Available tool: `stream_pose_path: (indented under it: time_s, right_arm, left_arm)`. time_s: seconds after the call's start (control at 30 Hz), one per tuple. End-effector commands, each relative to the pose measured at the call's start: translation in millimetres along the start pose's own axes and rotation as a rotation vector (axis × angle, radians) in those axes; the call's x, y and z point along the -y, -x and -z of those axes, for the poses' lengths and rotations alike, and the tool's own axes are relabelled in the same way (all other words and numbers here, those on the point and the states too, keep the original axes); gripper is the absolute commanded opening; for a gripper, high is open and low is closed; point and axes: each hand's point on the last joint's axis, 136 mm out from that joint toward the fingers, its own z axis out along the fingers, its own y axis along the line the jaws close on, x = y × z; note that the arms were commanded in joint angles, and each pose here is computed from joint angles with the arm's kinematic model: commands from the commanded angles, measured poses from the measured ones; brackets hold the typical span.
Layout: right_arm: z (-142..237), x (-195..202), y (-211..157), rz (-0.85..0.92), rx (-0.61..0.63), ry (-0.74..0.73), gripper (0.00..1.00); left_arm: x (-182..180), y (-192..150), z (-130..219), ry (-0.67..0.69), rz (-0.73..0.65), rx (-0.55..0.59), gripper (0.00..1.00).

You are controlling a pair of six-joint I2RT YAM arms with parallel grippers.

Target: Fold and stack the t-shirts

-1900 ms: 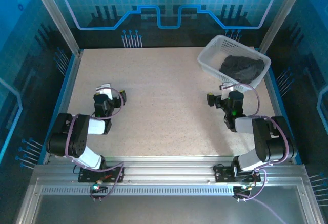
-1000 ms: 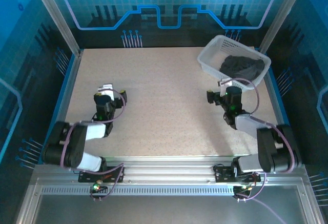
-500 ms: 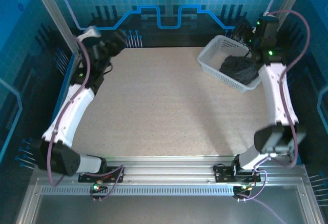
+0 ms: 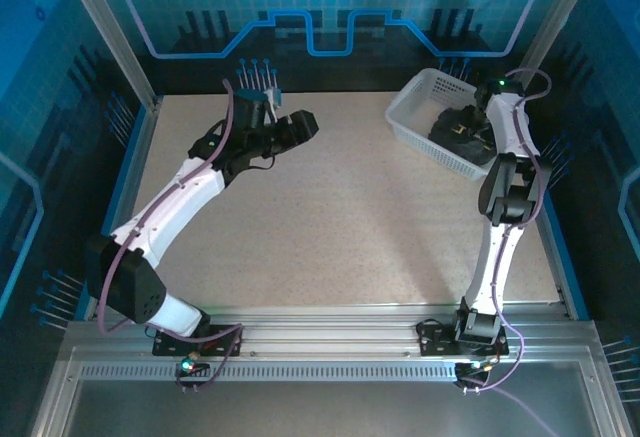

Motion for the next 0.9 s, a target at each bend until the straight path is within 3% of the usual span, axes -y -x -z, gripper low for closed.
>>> stream_pose_path:
  time_s: [0.0, 0.07, 0.1, 0.13, 0.37, 0.73, 0.87]
  right_arm:
    - [2.7, -4.8, -8.8, -0.059, -0.052, 0.026, 0.49]
    - [9.2, -6.8, -4.4, -0.083, -0.026, 0.045, 0.15]
    - [17.6, -9.5, -0.4, -0.09, 0.003, 0.066, 0.03]
    - [27.8, -12.8, 5.4, -0.093, 0.043, 0.089, 0.0]
    - [172.5, -49.6, 31.5, -0.086, 0.392, 0.34, 0.0]
    - [416.8, -94.1, 22.1, -0.018, 0.835, 0.849, 0.0]
    - [502.7, -108.9, 1.4, 0.068, 0.978, 1.0, 0.0]
  left_arm:
    - [8.0, -7.2, 15.4, -0.031, 0.004, -0.015, 0.72]
    - [7.3, -7.6, 17.5, -0.028, 0.0, -0.011, 0.68]
    - [7.9, -6.9, 18.8, -0.029, -0.001, -0.008, 0.67]
    - [8.3, -6.6, 19.6, -0.029, -0.004, -0.006, 0.66]
    - [6.5, -5.5, 19.5, -0.021, -0.001, 0.0, 0.56]
    - [-5.8, 3.7, 23.3, 0.064, -0.012, 0.043, 0.56]
    - [-17.7, 10.2, 31.9, 0.142, -0.017, 0.073, 0.56]
